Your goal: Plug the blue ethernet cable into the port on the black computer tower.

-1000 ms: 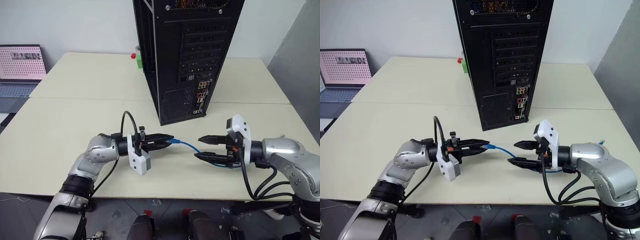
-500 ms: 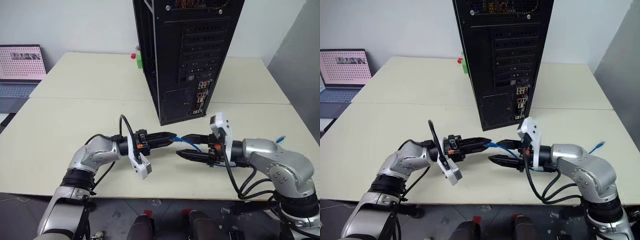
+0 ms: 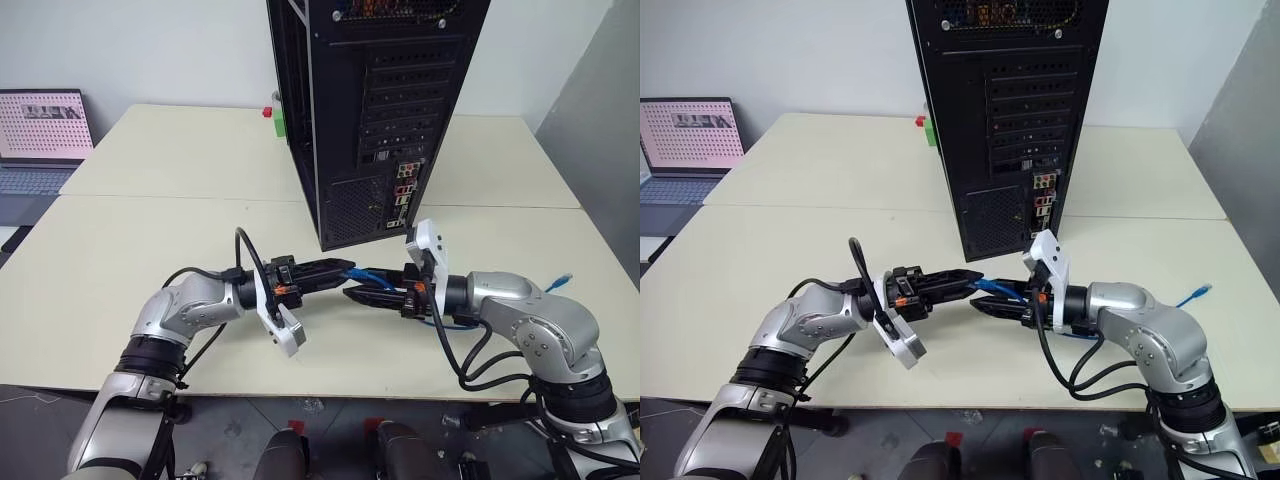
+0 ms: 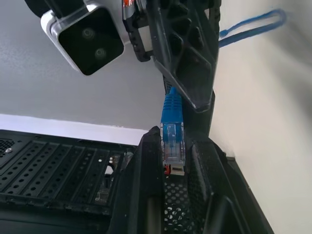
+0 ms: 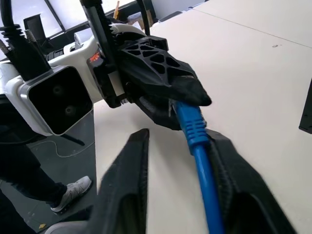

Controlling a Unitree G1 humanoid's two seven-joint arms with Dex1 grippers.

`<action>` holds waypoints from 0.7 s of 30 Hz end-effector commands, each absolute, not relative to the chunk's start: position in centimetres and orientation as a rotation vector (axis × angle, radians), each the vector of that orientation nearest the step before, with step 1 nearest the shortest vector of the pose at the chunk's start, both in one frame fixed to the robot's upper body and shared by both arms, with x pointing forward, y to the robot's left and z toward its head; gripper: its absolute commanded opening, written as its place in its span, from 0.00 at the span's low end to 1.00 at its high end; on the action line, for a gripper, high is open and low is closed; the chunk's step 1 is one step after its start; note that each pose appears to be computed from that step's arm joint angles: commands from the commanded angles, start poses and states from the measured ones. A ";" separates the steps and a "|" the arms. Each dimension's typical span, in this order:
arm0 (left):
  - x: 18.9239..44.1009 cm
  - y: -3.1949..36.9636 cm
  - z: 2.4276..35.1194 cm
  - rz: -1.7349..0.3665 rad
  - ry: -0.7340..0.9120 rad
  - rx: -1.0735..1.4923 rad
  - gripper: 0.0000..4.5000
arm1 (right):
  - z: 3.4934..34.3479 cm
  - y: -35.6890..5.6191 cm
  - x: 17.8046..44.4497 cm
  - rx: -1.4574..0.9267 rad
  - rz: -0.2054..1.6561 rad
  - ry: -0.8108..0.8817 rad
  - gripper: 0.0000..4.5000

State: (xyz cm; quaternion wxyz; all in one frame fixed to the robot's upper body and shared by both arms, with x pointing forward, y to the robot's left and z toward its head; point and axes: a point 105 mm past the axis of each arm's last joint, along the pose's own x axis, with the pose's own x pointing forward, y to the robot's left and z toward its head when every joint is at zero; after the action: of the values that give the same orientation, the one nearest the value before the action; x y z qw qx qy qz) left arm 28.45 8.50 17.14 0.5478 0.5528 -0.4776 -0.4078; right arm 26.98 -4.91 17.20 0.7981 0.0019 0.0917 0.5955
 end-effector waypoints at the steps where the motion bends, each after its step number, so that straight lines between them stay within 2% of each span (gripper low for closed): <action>1: 28.2 8.4 17.7 -0.951 -1.161 1.314 0.06 | 18.5 -4.6 26.7 -0.017 1.316 0.140 0.14; 4: 28.2 8.5 17.6 -0.955 -1.158 1.312 0.06 | 18.6 -4.7 26.6 -0.018 1.325 0.142 0.01; 10: 28.2 8.5 17.5 -0.958 -1.157 1.311 0.06 | 18.4 -4.9 26.6 -0.035 1.332 0.154 0.00; 12: 28.2 8.5 17.6 -0.956 -1.156 1.311 0.06 | 18.2 -5.3 26.7 -0.058 1.325 0.160 0.14; 17: 28.2 8.5 17.6 -0.951 -1.154 1.309 0.06 | 18.4 -6.3 26.7 -0.070 1.314 0.160 0.37; 21: 28.1 8.5 17.6 -0.945 -1.153 1.301 0.06 | 18.6 -6.5 26.7 -0.050 1.309 0.153 0.38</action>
State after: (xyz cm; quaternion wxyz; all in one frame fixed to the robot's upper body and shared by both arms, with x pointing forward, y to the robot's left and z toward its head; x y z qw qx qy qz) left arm 28.61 8.67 16.84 0.5530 0.5558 -0.4691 -0.4066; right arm 26.97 -6.53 17.21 0.7926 -0.0260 0.1035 0.6003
